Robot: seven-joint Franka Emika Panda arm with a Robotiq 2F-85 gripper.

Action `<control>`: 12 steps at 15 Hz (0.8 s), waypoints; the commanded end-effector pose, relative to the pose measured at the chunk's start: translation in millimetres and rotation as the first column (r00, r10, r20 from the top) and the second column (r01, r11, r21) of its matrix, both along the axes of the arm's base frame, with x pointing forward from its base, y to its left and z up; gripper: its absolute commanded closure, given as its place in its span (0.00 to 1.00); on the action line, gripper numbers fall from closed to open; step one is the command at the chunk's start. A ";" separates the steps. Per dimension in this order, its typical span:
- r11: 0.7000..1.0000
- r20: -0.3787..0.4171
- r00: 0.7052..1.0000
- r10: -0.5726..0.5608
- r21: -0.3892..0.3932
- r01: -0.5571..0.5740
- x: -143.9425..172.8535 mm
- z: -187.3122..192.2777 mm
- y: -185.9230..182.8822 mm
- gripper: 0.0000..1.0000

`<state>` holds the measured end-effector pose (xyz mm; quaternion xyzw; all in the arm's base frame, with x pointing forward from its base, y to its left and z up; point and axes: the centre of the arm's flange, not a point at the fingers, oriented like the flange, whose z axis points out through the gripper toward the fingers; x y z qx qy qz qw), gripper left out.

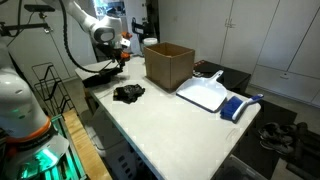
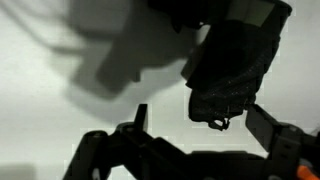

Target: Pick up the far right glove and stack it on the second far right glove, Pick up the far left glove and stack it on the second far left glove, pick up the gloves stack on the left and put it on top of the gloves stack on the right, pick up the gloves stack and put it in the cardboard box on the table

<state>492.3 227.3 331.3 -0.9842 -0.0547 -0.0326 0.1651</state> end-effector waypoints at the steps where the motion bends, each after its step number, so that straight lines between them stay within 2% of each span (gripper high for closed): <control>1: 0.995 -0.040 0.997 -0.066 0.066 0.069 15.7 -23.4 22.2 0.00; 3: 0.994 -0.044 0.996 -0.076 0.069 0.079 16.8 -28.8 28.7 0.00; 8: 0.992 -0.112 0.988 -0.105 0.064 0.113 14.8 -34.1 39.1 0.00; 9: 0.991 -0.116 0.986 -0.117 0.054 0.124 14.3 -34.3 40.7 0.11; 10: 0.990 -0.122 0.984 -0.127 0.043 0.133 14.0 -34.8 42.0 0.27; 12: 0.988 -0.141 0.979 -0.147 0.036 0.154 13.5 -36.5 43.4 0.42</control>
